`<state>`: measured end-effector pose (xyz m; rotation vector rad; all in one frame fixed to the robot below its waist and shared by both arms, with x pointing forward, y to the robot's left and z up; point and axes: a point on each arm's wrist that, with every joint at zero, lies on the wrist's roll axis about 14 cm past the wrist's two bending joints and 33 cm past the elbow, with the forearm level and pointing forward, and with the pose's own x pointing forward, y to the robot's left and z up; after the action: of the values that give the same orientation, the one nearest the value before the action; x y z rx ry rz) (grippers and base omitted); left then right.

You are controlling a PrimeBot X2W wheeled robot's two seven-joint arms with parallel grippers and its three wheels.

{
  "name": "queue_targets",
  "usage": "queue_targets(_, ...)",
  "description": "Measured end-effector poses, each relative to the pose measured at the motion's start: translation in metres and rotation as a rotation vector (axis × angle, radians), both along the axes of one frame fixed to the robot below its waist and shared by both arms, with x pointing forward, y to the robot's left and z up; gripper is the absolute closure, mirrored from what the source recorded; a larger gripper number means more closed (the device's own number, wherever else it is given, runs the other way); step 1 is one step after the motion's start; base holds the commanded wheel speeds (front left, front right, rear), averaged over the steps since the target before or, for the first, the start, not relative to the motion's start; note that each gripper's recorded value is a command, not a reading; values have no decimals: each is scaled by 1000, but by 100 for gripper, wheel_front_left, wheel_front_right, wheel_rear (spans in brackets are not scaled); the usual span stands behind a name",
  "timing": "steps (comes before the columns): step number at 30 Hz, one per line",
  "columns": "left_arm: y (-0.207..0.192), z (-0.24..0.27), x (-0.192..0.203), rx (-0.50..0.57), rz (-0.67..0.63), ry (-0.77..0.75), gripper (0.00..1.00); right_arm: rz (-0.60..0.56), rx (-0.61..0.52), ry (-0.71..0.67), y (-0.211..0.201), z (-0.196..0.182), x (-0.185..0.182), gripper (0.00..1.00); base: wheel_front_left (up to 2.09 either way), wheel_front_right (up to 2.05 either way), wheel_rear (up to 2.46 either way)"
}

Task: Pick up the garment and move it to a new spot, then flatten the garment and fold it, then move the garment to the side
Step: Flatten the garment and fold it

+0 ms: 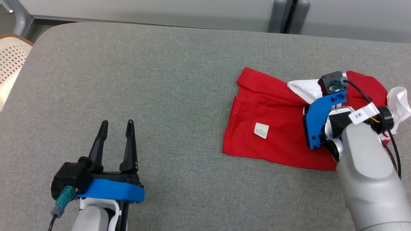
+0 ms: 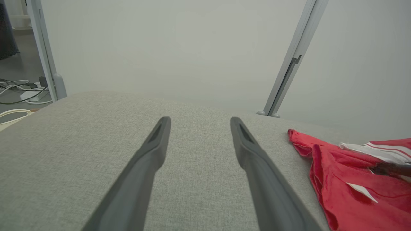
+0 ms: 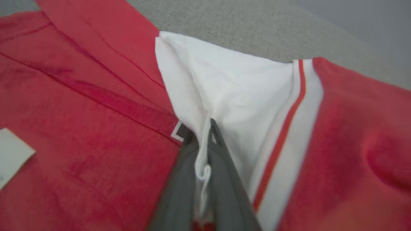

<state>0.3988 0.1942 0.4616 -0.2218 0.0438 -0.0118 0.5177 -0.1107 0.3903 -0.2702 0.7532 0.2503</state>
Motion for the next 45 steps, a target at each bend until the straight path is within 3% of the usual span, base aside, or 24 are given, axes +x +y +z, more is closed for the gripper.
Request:
queue_targets(7,-2,6,1,1,-6,-18,0,-26,113,-139,6,37,12,100,0,0,0)
queue_targets(15,-8,11,2,-4,-21,-34,0,64,277,-306,47,99,19,100,0,0,0)
queue_targets(22,-6,14,-3,-3,-13,-40,0,231,520,-536,113,196,29,100,0,0,0)
queue_targets(27,-2,16,-11,-2,0,-41,0,305,656,-672,136,261,23,100,0,0,0)
queue_targets(32,2,16,-18,-4,12,-42,0,295,657,-700,130,274,19,100,0,0,0)
queue_targets(38,-3,17,-17,1,-9,-48,0,185,638,-763,85,278,16,100,0,0,0)
queue_targets(45,-20,21,-11,-4,-59,-62,0,104,549,-940,29,331,-6,100,0,0,0)
